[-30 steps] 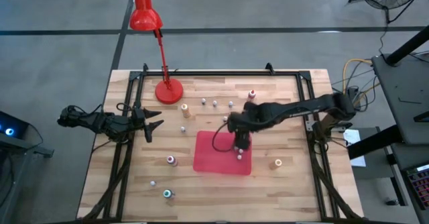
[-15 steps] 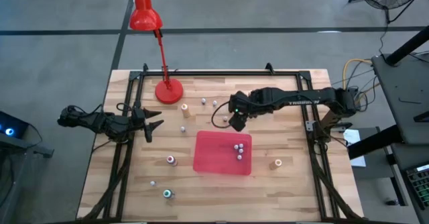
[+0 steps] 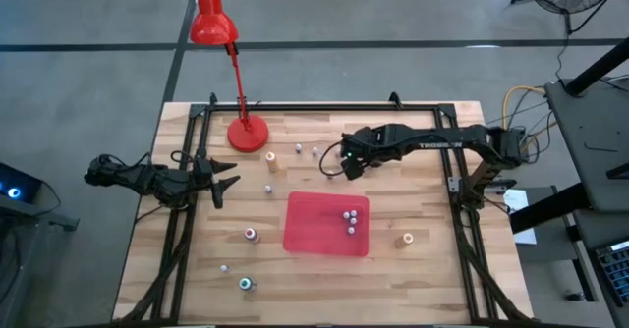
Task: Pick & Place food coloring
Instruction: Put the small green food coloring bottle in the red bin
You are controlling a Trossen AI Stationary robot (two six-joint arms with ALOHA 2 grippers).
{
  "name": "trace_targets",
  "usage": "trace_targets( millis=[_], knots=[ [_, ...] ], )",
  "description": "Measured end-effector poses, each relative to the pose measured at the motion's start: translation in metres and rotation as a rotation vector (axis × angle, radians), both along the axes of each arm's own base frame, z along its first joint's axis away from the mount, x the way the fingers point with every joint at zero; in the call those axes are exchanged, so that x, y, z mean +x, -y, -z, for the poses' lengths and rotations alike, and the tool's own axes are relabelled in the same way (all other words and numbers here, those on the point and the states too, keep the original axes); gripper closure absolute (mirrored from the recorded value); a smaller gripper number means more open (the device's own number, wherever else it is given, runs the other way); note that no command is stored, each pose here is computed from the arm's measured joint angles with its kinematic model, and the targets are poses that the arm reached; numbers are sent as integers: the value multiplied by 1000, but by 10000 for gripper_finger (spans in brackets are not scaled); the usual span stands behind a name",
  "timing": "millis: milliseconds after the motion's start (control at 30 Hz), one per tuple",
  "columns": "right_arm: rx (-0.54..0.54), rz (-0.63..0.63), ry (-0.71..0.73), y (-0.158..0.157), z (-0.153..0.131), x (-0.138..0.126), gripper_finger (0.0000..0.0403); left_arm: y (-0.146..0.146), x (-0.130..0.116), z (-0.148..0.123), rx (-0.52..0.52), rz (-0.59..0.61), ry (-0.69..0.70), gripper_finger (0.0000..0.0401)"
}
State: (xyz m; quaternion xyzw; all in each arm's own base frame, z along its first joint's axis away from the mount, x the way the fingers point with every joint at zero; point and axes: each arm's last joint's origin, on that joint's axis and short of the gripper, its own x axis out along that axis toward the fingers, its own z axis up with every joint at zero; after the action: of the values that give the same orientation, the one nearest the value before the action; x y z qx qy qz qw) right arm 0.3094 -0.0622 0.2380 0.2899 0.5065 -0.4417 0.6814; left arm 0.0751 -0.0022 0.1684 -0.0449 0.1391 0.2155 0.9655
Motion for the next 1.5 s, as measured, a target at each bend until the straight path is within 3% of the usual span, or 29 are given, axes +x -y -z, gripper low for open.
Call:
trace_targets(
  millis=[267,700,1500],
  knots=[
    [-23,30,-56,5,27,-11,85,0,0,0,0,0,0,231],
    [-29,45,22,9,57,-15,92,0,0,0,0,0,-1,231],
    [-19,-5,-31,24,79,-20,108,0,0,0,0,0,0,231]
  ],
)
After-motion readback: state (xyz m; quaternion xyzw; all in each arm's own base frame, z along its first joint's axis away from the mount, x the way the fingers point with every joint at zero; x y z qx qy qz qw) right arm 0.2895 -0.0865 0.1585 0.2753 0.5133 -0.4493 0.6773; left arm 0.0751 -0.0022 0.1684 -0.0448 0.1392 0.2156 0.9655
